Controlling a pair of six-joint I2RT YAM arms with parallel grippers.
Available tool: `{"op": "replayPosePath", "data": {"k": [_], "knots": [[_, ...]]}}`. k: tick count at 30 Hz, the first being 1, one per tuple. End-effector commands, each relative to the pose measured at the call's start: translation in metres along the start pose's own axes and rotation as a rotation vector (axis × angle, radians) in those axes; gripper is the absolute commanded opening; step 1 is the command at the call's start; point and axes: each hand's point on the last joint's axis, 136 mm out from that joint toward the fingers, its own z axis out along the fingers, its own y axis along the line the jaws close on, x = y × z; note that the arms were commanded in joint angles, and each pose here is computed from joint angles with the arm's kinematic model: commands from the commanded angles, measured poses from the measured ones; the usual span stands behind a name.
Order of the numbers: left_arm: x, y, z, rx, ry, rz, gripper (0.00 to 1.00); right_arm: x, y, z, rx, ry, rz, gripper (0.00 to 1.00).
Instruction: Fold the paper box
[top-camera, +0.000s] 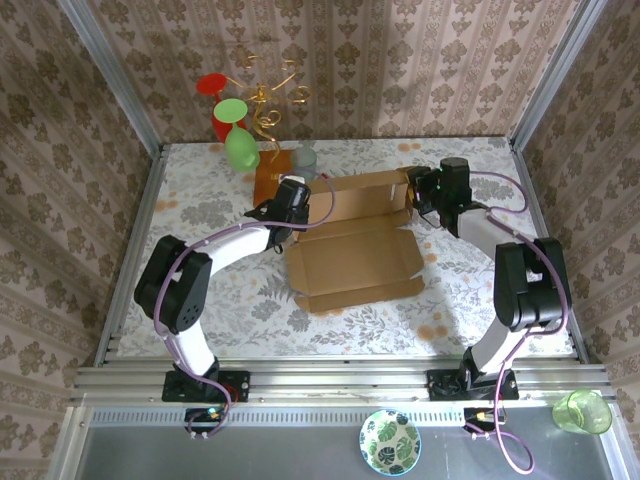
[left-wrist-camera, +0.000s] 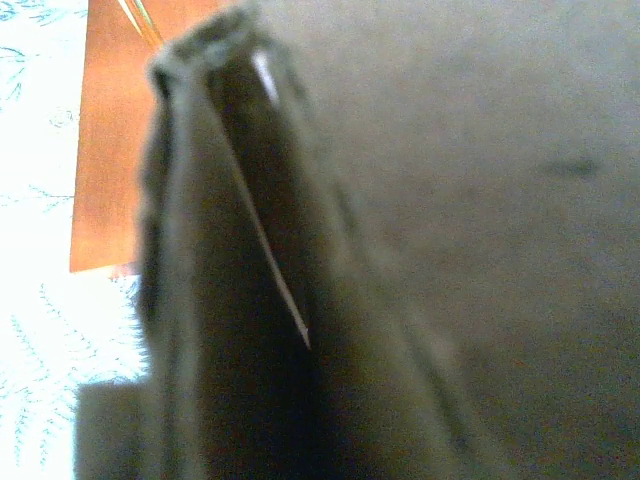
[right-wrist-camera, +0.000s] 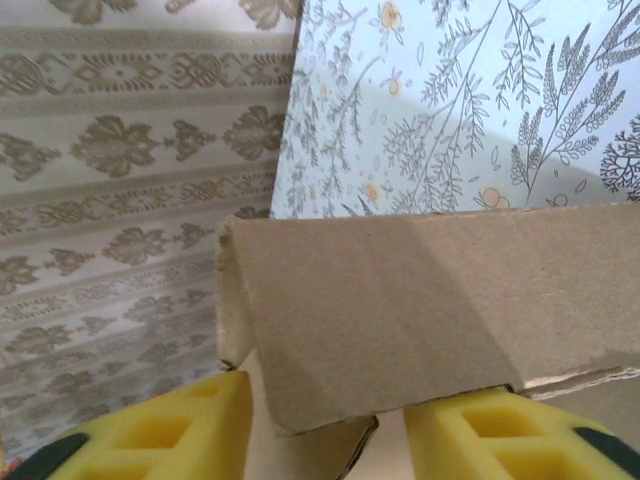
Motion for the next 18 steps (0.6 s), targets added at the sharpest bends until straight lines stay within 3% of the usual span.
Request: {"op": "replayPosePath", "data": {"k": [1, 5, 12, 15, 18], "knots": [[0.002, 0.003, -0.007, 0.002, 0.011, 0.024, 0.00, 0.016, -0.016, 0.008, 0.078, 0.093, -0.040, 0.40], [0.001, 0.003, -0.007, -0.001, 0.008, 0.020, 0.00, 0.030, -0.033, 0.004, 0.158, 0.152, -0.062, 0.36], [-0.001, 0.003, -0.007, 0.011, 0.012, 0.011, 0.00, 0.032, -0.045, -0.004, 0.262, 0.212, -0.152, 0.40], [-0.007, 0.005, -0.011, 0.024, 0.016, -0.017, 0.00, 0.024, -0.039, -0.009, 0.258, 0.207, -0.214, 0.51], [-0.015, 0.009, -0.016, 0.028, 0.036, -0.050, 0.00, 0.020, -0.019, -0.014, 0.145, 0.192, -0.266, 0.60]]}}
